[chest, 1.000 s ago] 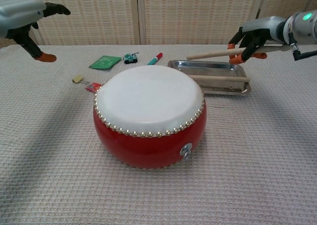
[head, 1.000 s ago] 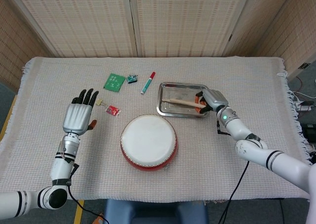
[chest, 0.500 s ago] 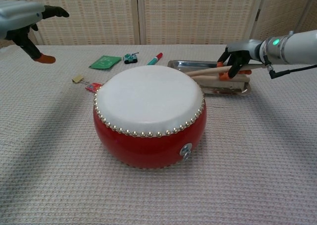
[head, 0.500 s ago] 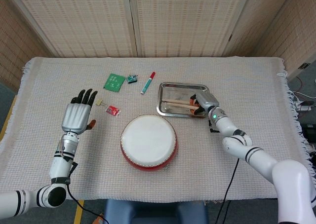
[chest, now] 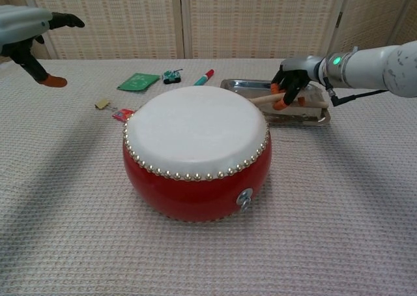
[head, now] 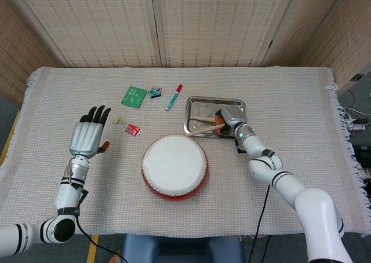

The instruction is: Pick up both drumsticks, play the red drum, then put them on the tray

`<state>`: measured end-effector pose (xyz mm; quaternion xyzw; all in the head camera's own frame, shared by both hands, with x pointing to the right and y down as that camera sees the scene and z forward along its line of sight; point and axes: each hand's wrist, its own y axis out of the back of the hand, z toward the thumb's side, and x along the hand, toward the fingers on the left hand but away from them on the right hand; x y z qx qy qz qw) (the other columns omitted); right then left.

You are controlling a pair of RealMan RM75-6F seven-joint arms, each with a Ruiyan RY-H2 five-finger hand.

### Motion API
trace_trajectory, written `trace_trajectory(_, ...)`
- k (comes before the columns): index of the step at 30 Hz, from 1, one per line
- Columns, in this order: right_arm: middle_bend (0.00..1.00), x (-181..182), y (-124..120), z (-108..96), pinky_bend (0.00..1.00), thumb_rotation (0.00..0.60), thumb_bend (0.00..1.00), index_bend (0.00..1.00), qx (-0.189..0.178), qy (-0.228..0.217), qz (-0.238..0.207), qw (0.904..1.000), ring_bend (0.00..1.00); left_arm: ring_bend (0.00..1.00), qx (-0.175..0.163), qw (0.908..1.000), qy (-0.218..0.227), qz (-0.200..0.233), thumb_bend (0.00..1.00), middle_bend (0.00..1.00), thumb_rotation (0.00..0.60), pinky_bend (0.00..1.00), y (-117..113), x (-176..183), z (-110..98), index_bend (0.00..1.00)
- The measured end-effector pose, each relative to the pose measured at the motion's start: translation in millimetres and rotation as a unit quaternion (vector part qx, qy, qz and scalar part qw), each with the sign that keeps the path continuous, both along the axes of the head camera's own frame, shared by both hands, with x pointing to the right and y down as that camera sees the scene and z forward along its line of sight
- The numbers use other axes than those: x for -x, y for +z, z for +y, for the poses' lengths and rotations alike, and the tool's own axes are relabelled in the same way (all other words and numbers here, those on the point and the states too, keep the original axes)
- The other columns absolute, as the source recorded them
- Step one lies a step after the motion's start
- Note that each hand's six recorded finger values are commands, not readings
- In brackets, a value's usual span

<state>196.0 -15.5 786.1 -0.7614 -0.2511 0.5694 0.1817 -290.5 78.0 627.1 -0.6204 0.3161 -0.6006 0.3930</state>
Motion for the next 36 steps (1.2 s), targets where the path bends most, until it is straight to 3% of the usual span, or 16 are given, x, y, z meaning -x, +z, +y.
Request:
trace_trajectory(5,0.42,3,-2,-4,0.39,0.6,0.18,0.34,-0.014,0.0,-0.005,0.9999,0.23,0.0,0.003,1.0,-0.003,0.003,0.26,0.0,0.6,0.2,1,3,1,0.0)
trace_trajectory(10,0.38,3,-6,-9,0.34,0.6,0.16,0.3,-0.03,-0.005,-0.006,0.9995,0.19,0.0,0.003,1.0,-0.001,0.005,0.26,0.0,0.6,0.2,1,3,1,0.0)
trace_trajectory(20,0.37,0,-21,-17,0.33,0.6,0.16,0.29,-0.054,-0.002,-0.025,0.9983,0.18,0.0,-0.004,1.0,0.002,0.007,0.26,0.0,0.6,0.2,-3,3,-1,0.0)
trace_trajectory(26,0.37,-6,-53,-17,0.33,0.6,0.16,0.29,-0.085,-0.018,-0.059,0.9945,0.18,0.0,-0.014,0.9998,0.0,0.016,0.26,0.0,0.6,0.2,-9,8,-4,0.0)
trace_trajectory(30,0.32,-23,-84,-6,0.33,0.6,0.16,0.26,-0.122,-0.045,-0.062,0.9896,0.18,0.0,-0.011,0.9991,-0.012,0.039,0.27,0.0,0.6,0.2,-12,14,-5,0.0)
trace_trajectory(32,0.29,-34,-99,1,0.31,0.6,0.16,0.22,-0.141,-0.056,-0.052,0.987,0.14,0.0,-0.009,0.9981,-0.022,0.057,0.27,0.0,0.6,0.2,-14,19,-5,0.0)
trace_trajectory(36,0.13,-67,-132,26,0.14,0.6,0.16,0.03,-0.171,-0.071,-0.017,0.9825,0.01,0.0,-0.012,0.9963,-0.033,0.078,0.27,0.0,0.6,0.2,-21,34,-3,0.0)
